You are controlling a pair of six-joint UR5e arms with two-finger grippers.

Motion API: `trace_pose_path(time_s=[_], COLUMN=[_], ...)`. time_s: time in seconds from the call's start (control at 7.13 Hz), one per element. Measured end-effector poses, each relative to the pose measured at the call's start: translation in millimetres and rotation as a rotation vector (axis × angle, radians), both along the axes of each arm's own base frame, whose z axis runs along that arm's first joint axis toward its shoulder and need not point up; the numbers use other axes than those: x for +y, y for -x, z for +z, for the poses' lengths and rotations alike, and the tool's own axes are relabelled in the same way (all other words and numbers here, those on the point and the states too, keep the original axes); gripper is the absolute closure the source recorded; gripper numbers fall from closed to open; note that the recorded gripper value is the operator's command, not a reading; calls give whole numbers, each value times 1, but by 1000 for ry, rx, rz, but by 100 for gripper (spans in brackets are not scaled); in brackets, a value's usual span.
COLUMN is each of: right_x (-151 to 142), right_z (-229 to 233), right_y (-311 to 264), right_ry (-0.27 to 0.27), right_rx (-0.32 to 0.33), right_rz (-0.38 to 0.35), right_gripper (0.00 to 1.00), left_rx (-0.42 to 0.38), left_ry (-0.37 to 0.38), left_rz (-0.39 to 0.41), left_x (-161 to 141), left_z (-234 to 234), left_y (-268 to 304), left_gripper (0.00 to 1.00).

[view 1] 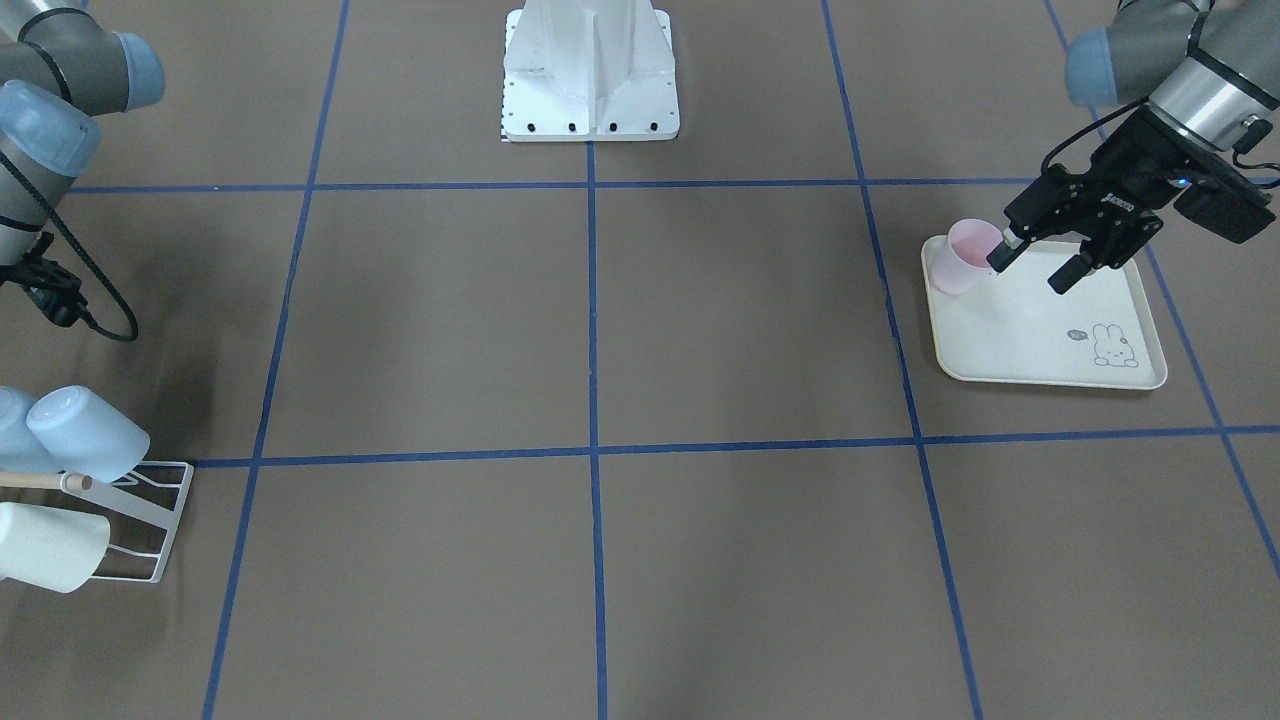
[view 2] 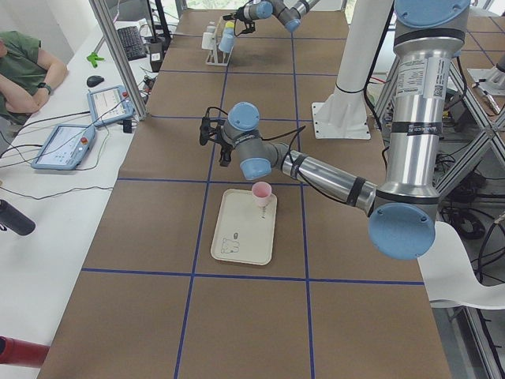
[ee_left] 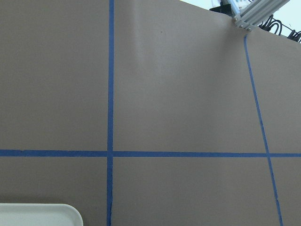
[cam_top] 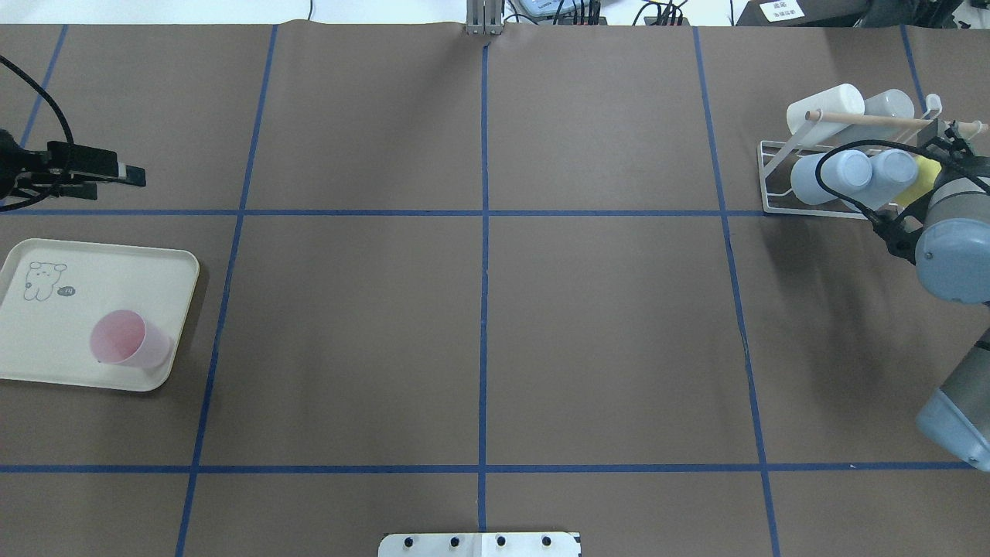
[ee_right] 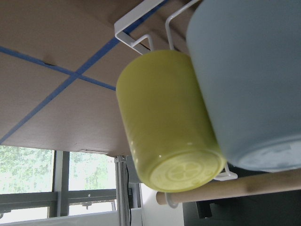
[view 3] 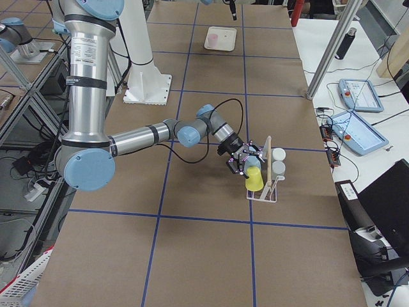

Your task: Transfer IKEA cup to right arm and place on rack

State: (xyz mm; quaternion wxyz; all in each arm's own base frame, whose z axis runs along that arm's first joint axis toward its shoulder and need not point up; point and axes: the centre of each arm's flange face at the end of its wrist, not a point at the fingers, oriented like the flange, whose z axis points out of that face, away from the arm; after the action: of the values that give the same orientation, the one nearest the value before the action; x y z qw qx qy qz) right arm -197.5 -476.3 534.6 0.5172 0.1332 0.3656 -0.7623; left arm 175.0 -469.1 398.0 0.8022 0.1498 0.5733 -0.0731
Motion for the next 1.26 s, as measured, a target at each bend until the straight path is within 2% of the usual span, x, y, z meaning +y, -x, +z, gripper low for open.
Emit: trace_pose_path(time_s=[0.14, 0.28, 0.42, 0.56, 0.84, 1.26], right_x=[-2, -3, -2, 1, 12, 32], right_z=[-8, -19, -30, -42, -73, -110], right_y=[3, 5, 8, 11, 17, 32], right_ry=[-10, -20, -22, -15, 27, 171], right_rx=[-17, -64, -147, -256, -520, -955], right_rz=[-1, 4, 26, 55, 113, 253], right_gripper=[2, 2, 2, 2, 1, 0], left_rx=[-1, -2, -2, -2, -3, -7], left_ry=[2, 3, 4, 4, 5, 4], left_rz=[0, 0, 0, 0, -1, -9], left_x=[1, 2, 2, 3, 3, 2], left_z=[1, 2, 3, 4, 5, 5], left_y=[0, 1, 1, 1, 2, 2], left_gripper=[1, 1, 1, 1, 1, 1])
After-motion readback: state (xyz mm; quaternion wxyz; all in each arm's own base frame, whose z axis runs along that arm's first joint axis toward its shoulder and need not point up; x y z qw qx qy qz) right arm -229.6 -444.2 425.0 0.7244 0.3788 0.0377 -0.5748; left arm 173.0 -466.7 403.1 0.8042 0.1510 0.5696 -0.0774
